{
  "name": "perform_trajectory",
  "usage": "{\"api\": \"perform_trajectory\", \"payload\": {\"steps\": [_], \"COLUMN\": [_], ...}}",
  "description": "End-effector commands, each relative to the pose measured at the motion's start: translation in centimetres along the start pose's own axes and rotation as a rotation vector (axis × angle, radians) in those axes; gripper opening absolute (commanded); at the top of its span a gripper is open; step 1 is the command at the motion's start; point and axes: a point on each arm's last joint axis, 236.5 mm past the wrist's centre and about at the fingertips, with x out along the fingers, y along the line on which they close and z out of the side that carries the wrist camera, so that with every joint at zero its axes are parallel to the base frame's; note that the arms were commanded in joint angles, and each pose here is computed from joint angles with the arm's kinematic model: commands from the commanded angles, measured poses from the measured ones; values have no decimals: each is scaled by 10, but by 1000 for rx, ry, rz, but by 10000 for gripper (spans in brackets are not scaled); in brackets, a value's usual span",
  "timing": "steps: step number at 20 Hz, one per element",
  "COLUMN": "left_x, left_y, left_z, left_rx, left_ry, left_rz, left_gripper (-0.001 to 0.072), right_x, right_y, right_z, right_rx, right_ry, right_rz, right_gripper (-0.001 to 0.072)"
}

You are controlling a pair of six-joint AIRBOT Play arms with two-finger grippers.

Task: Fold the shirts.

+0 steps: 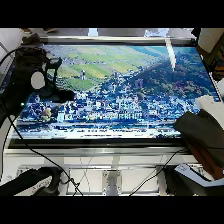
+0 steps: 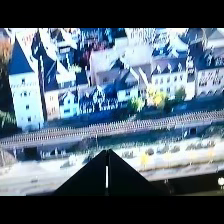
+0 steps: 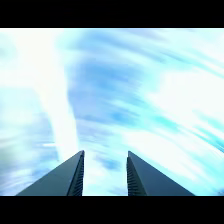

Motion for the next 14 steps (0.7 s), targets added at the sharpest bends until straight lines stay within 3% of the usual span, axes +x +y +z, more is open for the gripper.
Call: {"api": "perform_trajectory", "payload": {"steps": [1,4,6,8,11,14], "left_x": [-12,-19,-18,-14,-7,-3], "left_y": [-15,-16,-13,-4,7,-14], "left_z": [71,92,89,79,55,35], "left_rx": [-9,21,65,98,109,27], "left_ry": [-307,-400,-391,-340,-234,-149], "left_rz": [-67,-67,-45,-1,42,-56], "left_gripper": [11,11,12,12,12,12], "right_x": [41,115,152,183,207,207], "right_y": [122,109,110,120,144,154], "right_z": [-8,-120,-177,-213,-247,-283], "right_rx": [-296,-459,-613,-718,-703,-716], "right_ry": [-15,409,526,516,458,500], "right_rz": [386,198,128,79,67,100], "right_gripper": [295,295,295,296,297,297]}}
